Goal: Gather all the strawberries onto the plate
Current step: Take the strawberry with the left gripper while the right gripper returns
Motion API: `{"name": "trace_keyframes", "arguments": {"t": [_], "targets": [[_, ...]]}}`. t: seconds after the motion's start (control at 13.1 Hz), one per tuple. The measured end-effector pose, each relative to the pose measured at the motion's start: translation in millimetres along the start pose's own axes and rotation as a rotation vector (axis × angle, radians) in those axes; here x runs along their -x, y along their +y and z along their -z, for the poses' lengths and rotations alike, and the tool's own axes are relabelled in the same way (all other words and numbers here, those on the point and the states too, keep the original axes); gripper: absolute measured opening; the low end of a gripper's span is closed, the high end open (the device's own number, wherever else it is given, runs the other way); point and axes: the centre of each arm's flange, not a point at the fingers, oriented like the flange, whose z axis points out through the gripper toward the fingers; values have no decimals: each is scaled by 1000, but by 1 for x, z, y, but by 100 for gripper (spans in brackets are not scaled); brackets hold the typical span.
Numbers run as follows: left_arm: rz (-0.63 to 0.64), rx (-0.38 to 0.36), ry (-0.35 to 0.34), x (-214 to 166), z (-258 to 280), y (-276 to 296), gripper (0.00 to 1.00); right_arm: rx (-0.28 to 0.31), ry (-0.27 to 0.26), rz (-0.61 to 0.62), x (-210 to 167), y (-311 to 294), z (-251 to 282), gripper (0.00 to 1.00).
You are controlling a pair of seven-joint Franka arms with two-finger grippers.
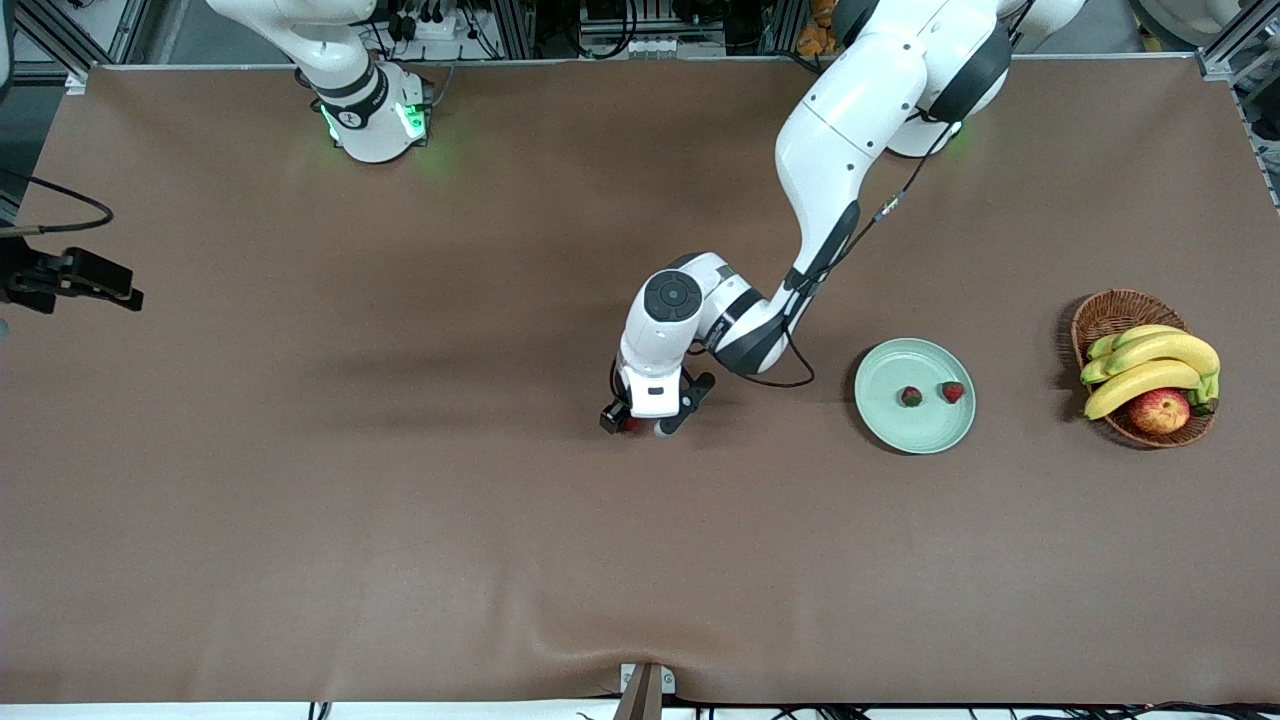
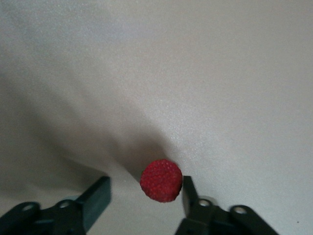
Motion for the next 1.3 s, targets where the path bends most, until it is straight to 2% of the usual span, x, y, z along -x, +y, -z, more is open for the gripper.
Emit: {"name": "trace_keyframes", "arguments": {"t": [0.15, 0.46, 0.61, 0.99, 1.14, 1.3], "targets": [[2, 2, 1, -2, 0, 1, 35, -14, -10, -39, 7, -1, 5, 100], [9, 31, 2, -7, 10, 10, 33, -27, -16, -68, 23, 2, 3, 100], [25, 63, 11, -19, 41, 28, 33, -28, -9, -68, 31, 1, 4, 100], [74, -57, 73, -74, 163, 44, 33, -28, 9, -66, 32, -4, 6, 100], [57, -120, 65, -99, 180, 24, 33, -28, 10, -78, 32, 2, 6, 100], [-13, -205, 50, -134, 178, -19, 33, -29, 11, -90, 33, 8, 6, 100]]}}
